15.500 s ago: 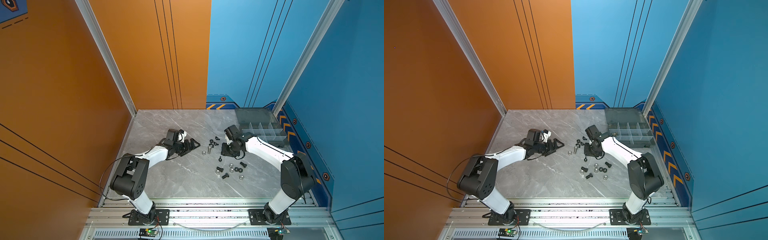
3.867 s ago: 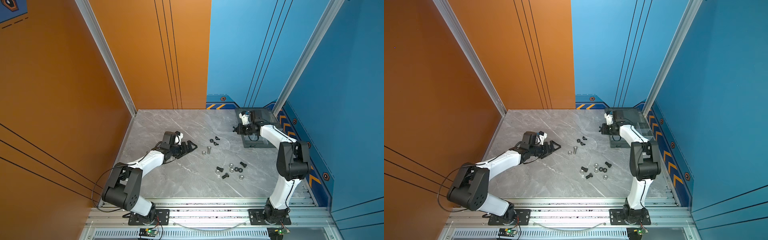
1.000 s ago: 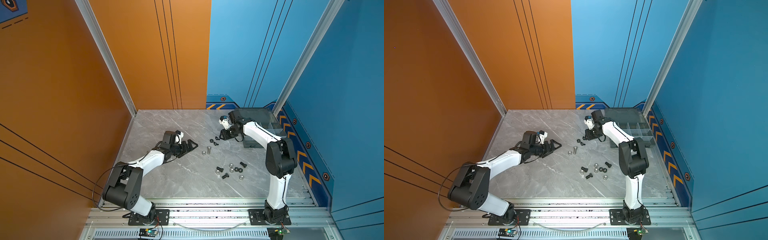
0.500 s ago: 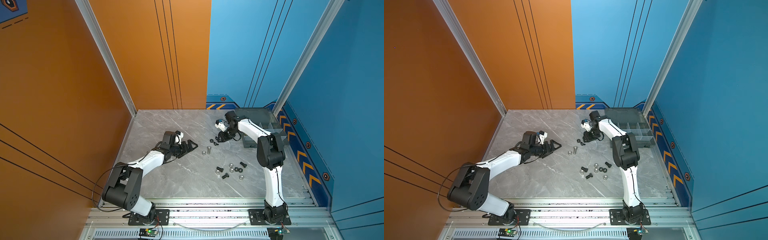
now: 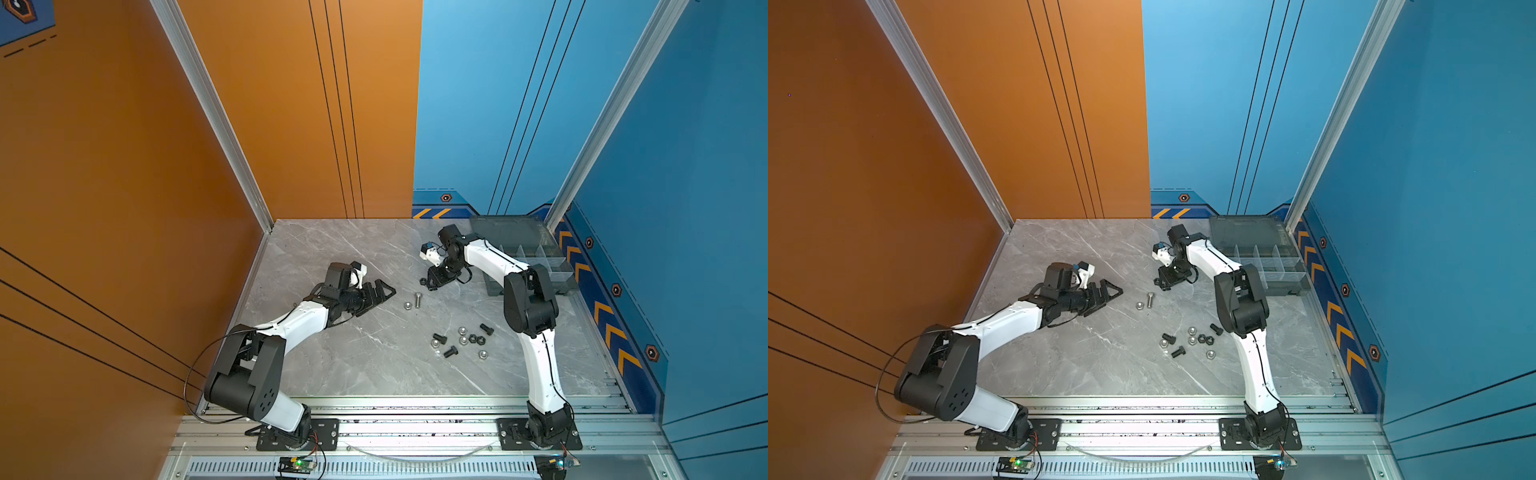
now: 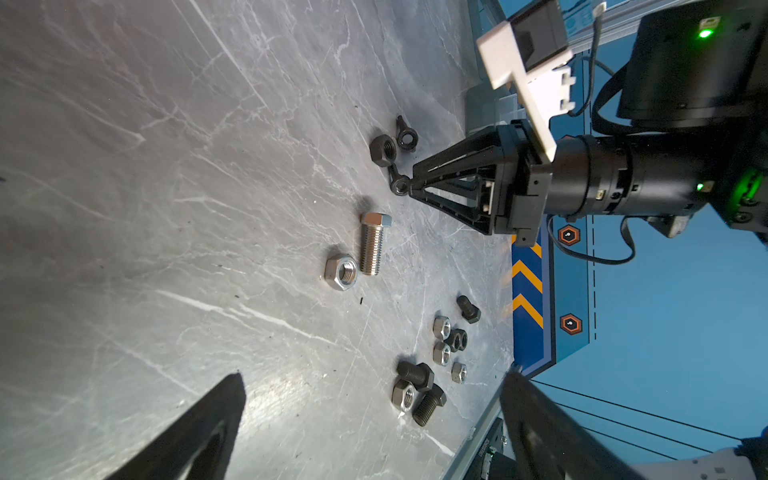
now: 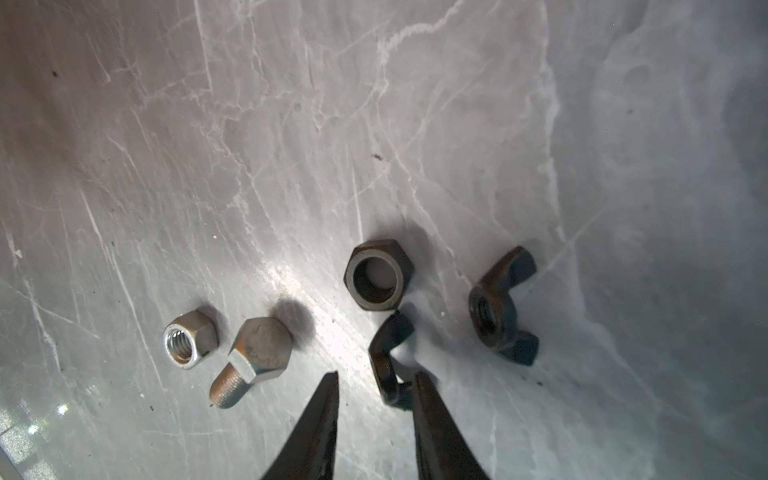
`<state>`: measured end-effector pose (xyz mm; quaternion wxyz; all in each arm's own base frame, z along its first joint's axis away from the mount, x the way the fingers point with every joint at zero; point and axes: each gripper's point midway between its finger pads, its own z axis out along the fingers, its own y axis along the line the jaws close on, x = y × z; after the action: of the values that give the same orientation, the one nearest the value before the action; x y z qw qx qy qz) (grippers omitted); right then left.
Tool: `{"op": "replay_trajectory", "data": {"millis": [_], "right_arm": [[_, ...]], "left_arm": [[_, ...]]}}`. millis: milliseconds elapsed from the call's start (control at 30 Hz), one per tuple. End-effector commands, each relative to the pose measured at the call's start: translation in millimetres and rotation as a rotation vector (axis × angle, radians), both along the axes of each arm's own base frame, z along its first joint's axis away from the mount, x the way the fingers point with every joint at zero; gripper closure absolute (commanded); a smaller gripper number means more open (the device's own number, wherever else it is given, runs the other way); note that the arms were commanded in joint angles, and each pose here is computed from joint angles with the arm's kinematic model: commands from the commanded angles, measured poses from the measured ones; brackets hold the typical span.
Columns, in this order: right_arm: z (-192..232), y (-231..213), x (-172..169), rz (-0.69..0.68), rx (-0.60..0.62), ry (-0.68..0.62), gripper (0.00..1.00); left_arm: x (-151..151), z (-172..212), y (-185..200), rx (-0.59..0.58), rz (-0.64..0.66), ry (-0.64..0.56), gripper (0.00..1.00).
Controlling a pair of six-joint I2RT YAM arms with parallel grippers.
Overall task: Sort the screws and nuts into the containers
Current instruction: 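Lower the right gripper and close it on the black wing nut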
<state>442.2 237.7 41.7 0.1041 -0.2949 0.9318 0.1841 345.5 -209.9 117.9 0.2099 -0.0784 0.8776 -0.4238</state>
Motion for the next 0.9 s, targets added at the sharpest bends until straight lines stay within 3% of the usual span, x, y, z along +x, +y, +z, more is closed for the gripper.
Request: {"op": "replay_trajectory", "data": {"millis": [0, 667, 867], "right_arm": [[0, 0, 5, -0.010, -0.017, -0.006, 0.69], [-19, 4, 1, -0.002, -0.047, 0.019, 0.72], [-23, 3, 1, -0.010, -0.052, 0.027, 0.79]], "left_arm": [[-2, 4, 0, -0.011, -0.007, -0.003, 0.02], [-1, -1, 1, -0.015, -0.003, 0.002, 0.02], [-1, -1, 1, -0.017, -0.002, 0.003, 0.02]]}}
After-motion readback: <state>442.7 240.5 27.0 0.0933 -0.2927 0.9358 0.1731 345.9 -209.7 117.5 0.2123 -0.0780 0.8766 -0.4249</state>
